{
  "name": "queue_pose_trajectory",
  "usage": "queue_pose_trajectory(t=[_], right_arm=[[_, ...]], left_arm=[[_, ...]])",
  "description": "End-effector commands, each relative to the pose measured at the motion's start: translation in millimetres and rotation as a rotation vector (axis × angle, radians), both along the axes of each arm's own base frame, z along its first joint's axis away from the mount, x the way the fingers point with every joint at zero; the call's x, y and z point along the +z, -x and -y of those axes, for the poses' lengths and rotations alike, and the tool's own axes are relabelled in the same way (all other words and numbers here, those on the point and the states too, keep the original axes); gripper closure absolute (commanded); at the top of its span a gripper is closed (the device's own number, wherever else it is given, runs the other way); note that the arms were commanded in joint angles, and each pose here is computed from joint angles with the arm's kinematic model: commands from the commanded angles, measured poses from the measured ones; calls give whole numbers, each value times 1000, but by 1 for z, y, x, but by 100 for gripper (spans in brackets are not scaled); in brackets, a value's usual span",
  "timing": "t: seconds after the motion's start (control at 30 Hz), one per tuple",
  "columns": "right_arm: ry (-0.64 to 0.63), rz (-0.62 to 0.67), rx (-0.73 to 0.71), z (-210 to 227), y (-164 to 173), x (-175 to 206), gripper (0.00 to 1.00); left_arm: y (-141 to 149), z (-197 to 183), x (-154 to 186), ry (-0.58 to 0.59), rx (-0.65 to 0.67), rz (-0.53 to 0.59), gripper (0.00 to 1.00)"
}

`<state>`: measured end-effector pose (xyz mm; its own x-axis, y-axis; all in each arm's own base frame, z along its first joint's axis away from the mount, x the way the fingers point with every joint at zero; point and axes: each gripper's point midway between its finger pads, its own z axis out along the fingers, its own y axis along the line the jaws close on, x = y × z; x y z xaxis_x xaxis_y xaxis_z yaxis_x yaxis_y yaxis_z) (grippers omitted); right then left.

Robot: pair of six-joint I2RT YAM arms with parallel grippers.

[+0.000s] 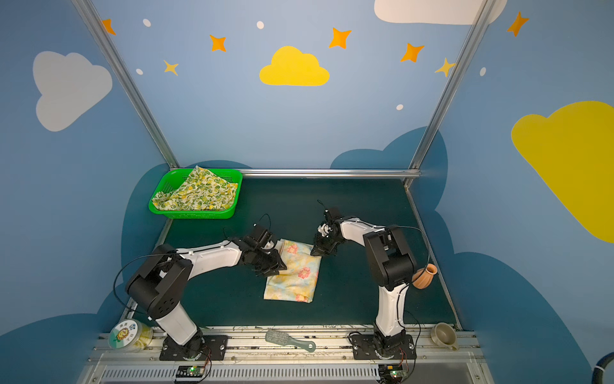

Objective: Fold and stack skirts
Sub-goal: Rotate the skirt at the center of the table.

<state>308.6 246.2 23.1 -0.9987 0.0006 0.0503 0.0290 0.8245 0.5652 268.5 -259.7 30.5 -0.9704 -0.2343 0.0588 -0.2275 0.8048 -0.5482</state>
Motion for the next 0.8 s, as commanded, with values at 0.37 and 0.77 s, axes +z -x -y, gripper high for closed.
queue_pose_trajectory(t=[0.37,0.77], right_arm=[[148,-45,-17,0,103,-5,92],[-24,130,47,-20,67,81,60]], left_arm=[[-84,-16,0,-135,-21,179,61],[-77,-26,61,-8,-2,297,55]])
